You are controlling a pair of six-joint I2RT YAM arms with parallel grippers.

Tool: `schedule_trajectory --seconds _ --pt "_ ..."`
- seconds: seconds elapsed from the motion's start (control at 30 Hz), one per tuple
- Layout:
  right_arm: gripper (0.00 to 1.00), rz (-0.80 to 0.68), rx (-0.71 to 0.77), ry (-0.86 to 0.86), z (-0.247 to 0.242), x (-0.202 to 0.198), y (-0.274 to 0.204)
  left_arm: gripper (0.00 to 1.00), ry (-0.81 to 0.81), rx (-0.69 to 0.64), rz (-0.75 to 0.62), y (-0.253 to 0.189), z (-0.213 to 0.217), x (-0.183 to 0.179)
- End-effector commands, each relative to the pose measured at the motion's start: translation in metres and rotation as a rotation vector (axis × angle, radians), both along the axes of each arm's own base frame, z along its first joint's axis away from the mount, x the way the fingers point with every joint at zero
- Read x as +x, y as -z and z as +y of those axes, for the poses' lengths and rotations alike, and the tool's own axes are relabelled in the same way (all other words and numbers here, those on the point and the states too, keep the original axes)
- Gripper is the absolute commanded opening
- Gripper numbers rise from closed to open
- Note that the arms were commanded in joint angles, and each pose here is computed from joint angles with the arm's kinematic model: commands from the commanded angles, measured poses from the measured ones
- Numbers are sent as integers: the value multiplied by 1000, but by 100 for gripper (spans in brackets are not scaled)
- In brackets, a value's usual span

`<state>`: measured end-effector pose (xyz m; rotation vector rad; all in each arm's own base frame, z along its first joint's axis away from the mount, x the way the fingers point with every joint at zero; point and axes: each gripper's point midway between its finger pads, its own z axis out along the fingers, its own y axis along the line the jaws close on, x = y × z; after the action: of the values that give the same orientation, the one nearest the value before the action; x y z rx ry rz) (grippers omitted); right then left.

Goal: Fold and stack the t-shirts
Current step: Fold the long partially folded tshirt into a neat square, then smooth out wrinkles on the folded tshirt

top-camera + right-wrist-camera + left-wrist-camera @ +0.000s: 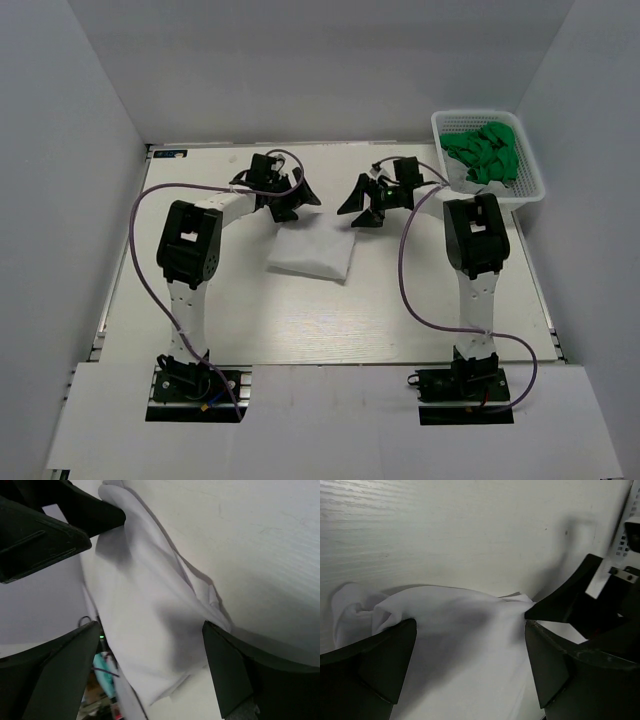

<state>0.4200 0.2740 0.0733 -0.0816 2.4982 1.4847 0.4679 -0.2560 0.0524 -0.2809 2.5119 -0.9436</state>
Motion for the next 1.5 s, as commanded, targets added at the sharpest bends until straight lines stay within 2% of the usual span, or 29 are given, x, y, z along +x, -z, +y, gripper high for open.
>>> schedule_trajectory --seconds 0.0,0.07,0.2,0.23,0.3,0.33,0.47,0.57,0.7,0.73,0.77,0.8,0.83,0.87,0.93,0.97,1.0,1.07,1.1,1.2,1.27,1.33,1.47 --pt "90 4 19 8 0 10 10 100 -56 74 -2 4 22 6" --pt "90 34 -13 26 -3 12 31 100 -62 87 16 15 24 6" --pt "90 47 -37 7 -2 20 45 100 -61 78 24 13 25 9" --pt "90 51 -41 -9 -1 21 35 100 -61 75 16 6 24 13" --pt "90 -39 -74 -24 2 31 14 100 -60 89 -35 -12 26 19" --pt "90 -102 -88 -12 3 44 -4 100 -62 93 -67 -26 27 24" --pt "90 -208 -93 -22 2 46 -65 100 -65 112 -191 -91 32 35" --pt "90 -266 -134 -52 2 25 -97 100 -74 129 -292 -144 40 30" --pt "90 -313 -162 -91 8 -18 -122 100 -74 127 -315 -171 48 -5" --pt "90 -312 -157 -105 12 -26 -123 100 -72 135 -292 -160 49 -9" --pt "90 -307 -150 -122 20 -36 -124 100 -73 132 -301 -169 52 -20" --pt "90 -260 -153 -143 20 -51 -109 100 -32 102 -300 -169 43 -31" --pt "90 -306 -89 -184 31 -64 -127 100 -6 83 -243 -145 42 -49" --pt "90 -233 -79 -214 37 -85 -109 100 43 -1 -228 -152 31 -67" --pt "90 -291 6 -269 53 -100 -124 100 57 -51 -170 -121 29 -90" --pt "90 -254 11 -289 57 -115 -114 100 72 -96 -139 -115 21 -103" --pt "90 -241 40 -314 61 -123 -109 100 61 -101 -114 -95 24 -113" --pt "90 -247 73 -366 73 -137 -98 100 60 -113 -102 -84 25 -121" --pt "90 -200 94 -399 71 -152 -82 100 50 -113 -71 -71 27 -128" --pt "90 -161 136 -435 77 -158 -66 100 67 -128 -14 -46 24 -134" --pt "90 -122 97 -423 73 -156 -38 100 65 -115 27 -33 24 -136" --pt "90 -86 41 -398 67 -153 -15 100 33 -56 95 -5 36 -141" --pt "90 -62 -59 -378 54 -151 22 100 14 40 167 24 54 -152"
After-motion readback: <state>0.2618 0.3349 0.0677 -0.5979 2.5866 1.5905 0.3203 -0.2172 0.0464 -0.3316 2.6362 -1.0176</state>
